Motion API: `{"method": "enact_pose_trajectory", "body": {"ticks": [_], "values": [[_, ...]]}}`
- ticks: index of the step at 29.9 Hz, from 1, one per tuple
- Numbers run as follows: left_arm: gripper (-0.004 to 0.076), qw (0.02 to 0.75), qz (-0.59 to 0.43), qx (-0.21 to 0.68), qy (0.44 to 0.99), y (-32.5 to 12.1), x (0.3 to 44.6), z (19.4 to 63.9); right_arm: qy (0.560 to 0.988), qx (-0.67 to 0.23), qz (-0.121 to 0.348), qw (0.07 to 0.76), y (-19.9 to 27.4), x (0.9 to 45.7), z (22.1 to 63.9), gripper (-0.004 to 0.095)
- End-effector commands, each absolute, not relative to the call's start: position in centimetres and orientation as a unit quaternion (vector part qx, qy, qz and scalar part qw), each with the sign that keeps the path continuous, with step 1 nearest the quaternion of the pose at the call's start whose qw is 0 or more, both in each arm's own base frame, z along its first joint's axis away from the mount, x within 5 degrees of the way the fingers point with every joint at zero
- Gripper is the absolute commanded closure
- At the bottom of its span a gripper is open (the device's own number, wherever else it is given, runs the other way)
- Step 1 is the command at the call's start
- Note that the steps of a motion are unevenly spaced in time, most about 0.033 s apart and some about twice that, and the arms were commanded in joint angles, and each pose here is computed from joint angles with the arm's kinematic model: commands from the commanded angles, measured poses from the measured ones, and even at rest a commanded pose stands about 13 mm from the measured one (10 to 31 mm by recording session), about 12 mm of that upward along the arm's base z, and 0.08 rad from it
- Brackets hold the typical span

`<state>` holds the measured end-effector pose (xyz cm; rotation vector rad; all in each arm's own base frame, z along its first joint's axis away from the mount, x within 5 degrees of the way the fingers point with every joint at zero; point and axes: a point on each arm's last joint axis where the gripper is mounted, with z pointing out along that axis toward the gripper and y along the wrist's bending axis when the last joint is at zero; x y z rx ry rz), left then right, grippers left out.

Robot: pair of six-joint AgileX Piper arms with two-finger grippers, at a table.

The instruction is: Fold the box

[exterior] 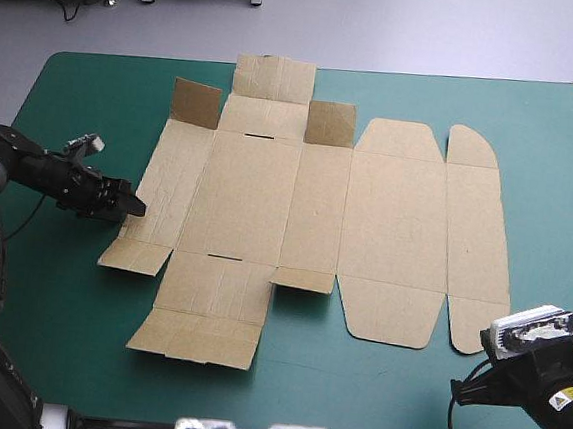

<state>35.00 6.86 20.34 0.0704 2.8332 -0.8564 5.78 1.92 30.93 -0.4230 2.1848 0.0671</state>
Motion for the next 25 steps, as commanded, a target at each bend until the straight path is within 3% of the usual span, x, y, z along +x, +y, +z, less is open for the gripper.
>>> {"method": "enact_pose_trajectory", "body": {"ticks": [1,10,18,21,25], "values": [[0.0253,0.064,-0.318,0.053,0.944,4.2,34.6,22.3,0.866,-0.160,0.028,0.472,1.9,6.2,32.2,0.0926],[0.0255,0.043,-0.333,0.097,0.937,-0.5,34.9,22.4,0.866,-0.160,0.028,0.472,1.9,6.2,32.2,0.0926],[0.0342,0.031,-0.334,0.085,0.938,-1.3,34.9,22.4,0.866,-0.160,0.028,0.472,1.9,6.2,32.2,0.0926],[0.0428,0.029,-0.333,0.088,0.938,-1.7,35.0,22.1,0.866,-0.160,0.028,0.472,1.9,6.2,32.2,0.0926],[0.0649,0.029,-0.331,0.102,0.938,-2.6,35.3,21.6,0.866,-0.160,0.028,0.472,1.9,6.2,32.2,0.0926]]}}
